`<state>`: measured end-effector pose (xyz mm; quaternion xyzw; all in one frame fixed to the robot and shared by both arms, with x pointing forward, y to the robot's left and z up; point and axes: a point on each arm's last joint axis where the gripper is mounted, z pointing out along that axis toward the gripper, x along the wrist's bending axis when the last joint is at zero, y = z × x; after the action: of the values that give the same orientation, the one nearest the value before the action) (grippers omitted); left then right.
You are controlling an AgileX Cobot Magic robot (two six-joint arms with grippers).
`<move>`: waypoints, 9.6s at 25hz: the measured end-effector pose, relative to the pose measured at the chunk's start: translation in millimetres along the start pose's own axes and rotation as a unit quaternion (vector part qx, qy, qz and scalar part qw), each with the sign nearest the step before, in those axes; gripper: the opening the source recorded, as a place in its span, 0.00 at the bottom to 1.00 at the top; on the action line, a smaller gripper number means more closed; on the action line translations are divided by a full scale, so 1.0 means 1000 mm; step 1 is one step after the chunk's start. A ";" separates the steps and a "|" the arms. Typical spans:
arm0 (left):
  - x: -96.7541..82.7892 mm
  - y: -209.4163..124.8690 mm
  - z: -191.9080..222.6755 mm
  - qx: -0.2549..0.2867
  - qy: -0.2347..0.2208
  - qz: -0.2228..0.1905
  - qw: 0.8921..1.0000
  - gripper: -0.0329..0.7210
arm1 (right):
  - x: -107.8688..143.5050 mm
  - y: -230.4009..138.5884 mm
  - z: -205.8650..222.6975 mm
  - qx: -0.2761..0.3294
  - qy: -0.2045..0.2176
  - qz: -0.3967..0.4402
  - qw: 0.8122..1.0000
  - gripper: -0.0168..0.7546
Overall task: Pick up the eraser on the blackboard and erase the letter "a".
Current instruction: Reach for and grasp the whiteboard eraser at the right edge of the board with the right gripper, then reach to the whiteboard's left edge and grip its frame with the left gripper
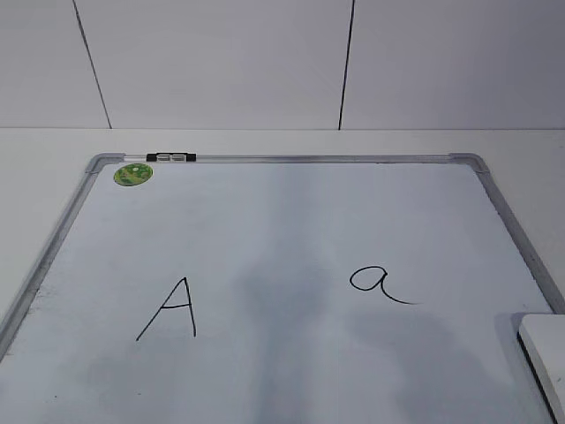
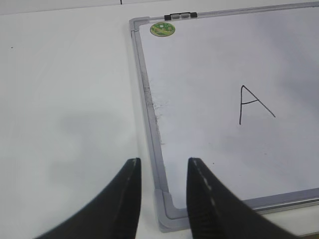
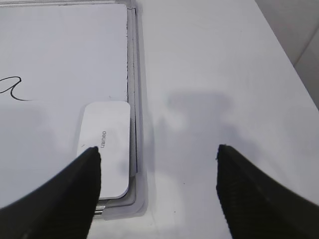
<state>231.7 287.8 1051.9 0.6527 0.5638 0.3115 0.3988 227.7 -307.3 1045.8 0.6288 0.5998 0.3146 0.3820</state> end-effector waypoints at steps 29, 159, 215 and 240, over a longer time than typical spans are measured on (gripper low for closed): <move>0.000 0.000 0.000 0.000 0.000 0.000 1.000 0.35 | 0.017 0.068 0.067 0.223 0.068 -0.019 0.972 0.77; 0.000 0.000 0.000 0.000 0.000 0.000 1.000 0.35 | 0.052 0.038 0.240 0.476 0.092 -0.004 0.874 0.77; 0.000 0.000 0.000 0.000 -0.001 0.000 1.000 0.35 | 0.051 0.102 0.171 0.439 0.137 0.014 0.888 0.76; 0.000 0.083 0.024 0.045 -0.038 -0.038 0.998 0.37 | 0.051 0.102 0.171 0.440 0.139 0.014 0.887 0.76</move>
<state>293.1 279.8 1112.4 0.6594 0.5857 0.2455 0.4022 430.5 -273.1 1043.1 0.6908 0.7145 0.1080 -0.0252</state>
